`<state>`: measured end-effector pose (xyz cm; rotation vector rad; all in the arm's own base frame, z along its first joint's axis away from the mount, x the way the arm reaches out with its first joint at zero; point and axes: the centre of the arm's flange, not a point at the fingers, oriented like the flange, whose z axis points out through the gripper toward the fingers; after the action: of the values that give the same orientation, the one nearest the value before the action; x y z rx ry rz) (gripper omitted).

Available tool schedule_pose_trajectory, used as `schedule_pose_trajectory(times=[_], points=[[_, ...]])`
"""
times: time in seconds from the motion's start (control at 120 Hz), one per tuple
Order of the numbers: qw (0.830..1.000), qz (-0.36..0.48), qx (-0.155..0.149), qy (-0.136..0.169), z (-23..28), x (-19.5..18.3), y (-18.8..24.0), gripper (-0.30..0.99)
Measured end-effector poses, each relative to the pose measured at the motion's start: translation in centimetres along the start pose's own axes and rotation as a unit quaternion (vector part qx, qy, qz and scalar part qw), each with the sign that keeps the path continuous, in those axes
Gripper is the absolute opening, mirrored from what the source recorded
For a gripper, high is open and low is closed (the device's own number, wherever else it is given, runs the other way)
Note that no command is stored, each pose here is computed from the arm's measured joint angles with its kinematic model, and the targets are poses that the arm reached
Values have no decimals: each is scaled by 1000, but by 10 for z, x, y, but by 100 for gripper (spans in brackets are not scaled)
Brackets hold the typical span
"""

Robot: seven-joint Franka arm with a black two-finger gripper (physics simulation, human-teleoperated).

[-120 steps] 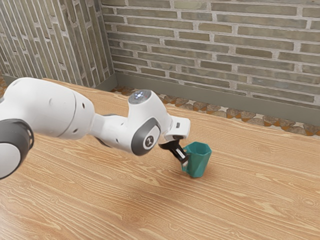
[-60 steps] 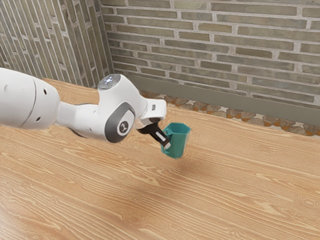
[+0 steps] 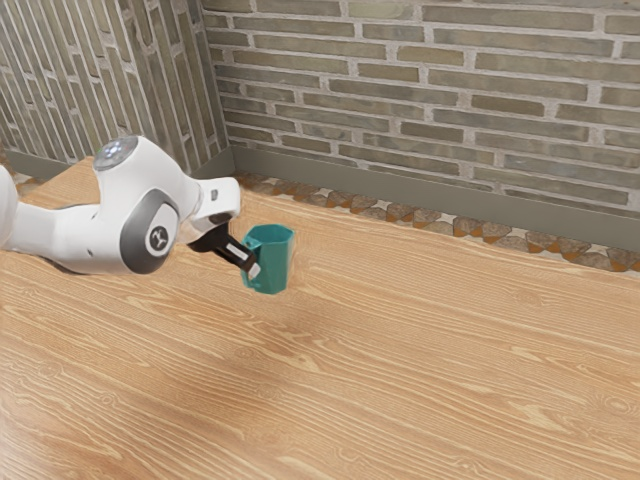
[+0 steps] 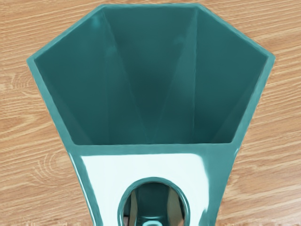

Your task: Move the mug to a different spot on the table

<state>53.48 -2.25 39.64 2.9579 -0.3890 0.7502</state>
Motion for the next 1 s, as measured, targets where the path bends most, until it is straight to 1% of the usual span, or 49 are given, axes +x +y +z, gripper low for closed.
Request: schedule_pose_trajectory(times=[0.2, 0.292, 0.408, 0.658, 0.875, 1.0], points=[[999, -36, 14, -14, -2, -29, -35, 1], [999, -38, 12, -24, 3, -39, -33, 1], [999, -35, 8, -29, 6, -44, -28, 1], [998, -48, 16, -44, 26, -55, -40, 1], [997, -52, 26, -43, 44, -60, -44, 1], [998, -48, 31, -36, 50, -59, -40, 1]])
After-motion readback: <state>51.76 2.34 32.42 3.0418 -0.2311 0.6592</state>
